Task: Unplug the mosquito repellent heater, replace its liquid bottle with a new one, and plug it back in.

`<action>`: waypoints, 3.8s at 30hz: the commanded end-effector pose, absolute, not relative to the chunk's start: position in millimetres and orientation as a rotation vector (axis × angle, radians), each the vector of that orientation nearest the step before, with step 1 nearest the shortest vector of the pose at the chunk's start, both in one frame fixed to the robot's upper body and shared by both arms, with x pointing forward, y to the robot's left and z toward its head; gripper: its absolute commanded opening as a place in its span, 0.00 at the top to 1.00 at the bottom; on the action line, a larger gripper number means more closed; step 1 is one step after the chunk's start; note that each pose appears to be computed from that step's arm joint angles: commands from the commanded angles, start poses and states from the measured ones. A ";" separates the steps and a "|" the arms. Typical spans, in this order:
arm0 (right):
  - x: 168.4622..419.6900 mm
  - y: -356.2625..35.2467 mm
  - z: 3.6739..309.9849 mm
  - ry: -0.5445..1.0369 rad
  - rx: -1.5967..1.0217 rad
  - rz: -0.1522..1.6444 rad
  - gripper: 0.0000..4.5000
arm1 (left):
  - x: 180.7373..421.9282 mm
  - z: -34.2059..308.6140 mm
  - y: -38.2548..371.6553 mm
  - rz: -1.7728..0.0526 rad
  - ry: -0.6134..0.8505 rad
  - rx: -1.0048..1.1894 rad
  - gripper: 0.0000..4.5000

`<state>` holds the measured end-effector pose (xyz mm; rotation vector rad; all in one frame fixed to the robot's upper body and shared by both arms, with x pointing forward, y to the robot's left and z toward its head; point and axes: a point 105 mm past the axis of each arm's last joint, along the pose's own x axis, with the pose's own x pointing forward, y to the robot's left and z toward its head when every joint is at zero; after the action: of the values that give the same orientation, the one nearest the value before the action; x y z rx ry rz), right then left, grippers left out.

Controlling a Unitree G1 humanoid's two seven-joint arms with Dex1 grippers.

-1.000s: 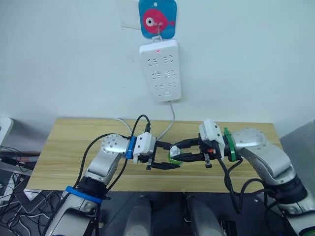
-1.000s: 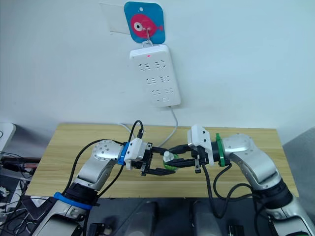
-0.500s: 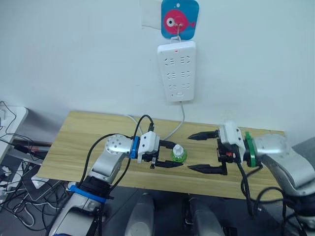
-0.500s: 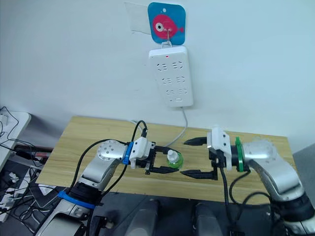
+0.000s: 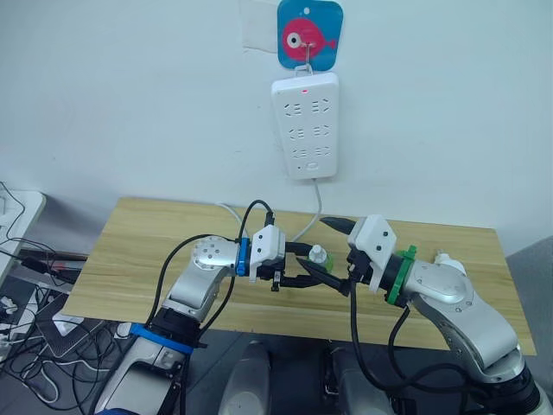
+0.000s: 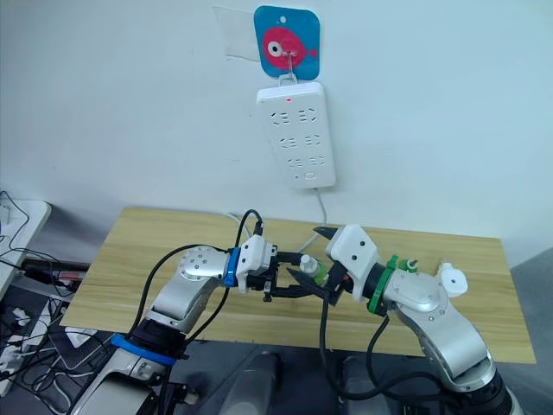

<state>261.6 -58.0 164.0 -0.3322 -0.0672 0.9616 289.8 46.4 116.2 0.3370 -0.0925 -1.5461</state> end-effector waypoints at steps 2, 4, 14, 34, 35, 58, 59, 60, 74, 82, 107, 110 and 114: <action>263.0 -70.6 176.2 -0.109 -0.353 0.929 0.00 | 290.6 122.6 43.7 -1.554 -0.126 0.348 0.52; 263.5 -77.8 179.3 -0.106 -0.346 0.917 0.00 | 290.3 122.1 44.2 -1.555 -0.125 0.348 0.52; 244.2 -101.7 172.7 -0.010 -0.376 1.046 0.00 | 291.4 121.1 46.5 -1.561 -0.120 0.355 0.52; 268.0 -67.3 165.0 -0.039 -0.272 1.017 0.00 | 289.9 123.2 44.2 -1.573 -0.131 0.354 0.52; 267.3 -71.2 165.1 -0.031 -0.260 1.011 0.00 | 288.9 122.8 44.2 -1.576 -0.130 0.352 0.52; 227.8 -50.9 174.8 -0.032 -0.157 1.139 0.00 | 284.1 121.0 41.6 -1.603 -0.134 0.356 0.52; 228.0 -49.8 175.2 -0.032 -0.156 1.139 0.00 | 284.0 121.3 41.6 -1.603 -0.135 0.356 0.52; 228.3 -49.1 175.5 -0.033 -0.154 1.138 0.00 | 284.2 121.2 41.7 -1.603 -0.134 0.358 0.52; 236.9 -51.2 174.2 -0.028 -0.185 1.122 0.87 | 282.8 119.7 40.7 -1.613 -0.137 0.363 0.52; 231.0 -52.8 206.0 -0.128 -0.135 1.159 0.94 | 288.0 117.4 45.3 -1.592 -0.120 0.364 0.52; 330.0 -145.3 103.7 -0.059 -0.064 0.257 0.94 | 290.3 102.1 83.9 -1.486 0.008 0.408 0.52; 336.1 -144.5 89.0 -0.057 -0.065 0.240 0.94 | 291.7 102.0 89.6 -1.463 0.012 0.420 0.52; 345.8 -148.0 76.0 -0.068 -0.064 0.202 0.94 | 298.0 103.3 99.7 -1.414 0.034 0.423 0.52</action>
<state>342.8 -143.3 67.4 -0.0523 -0.0097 0.2278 296.3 96.6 94.4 0.4169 0.0644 -1.4336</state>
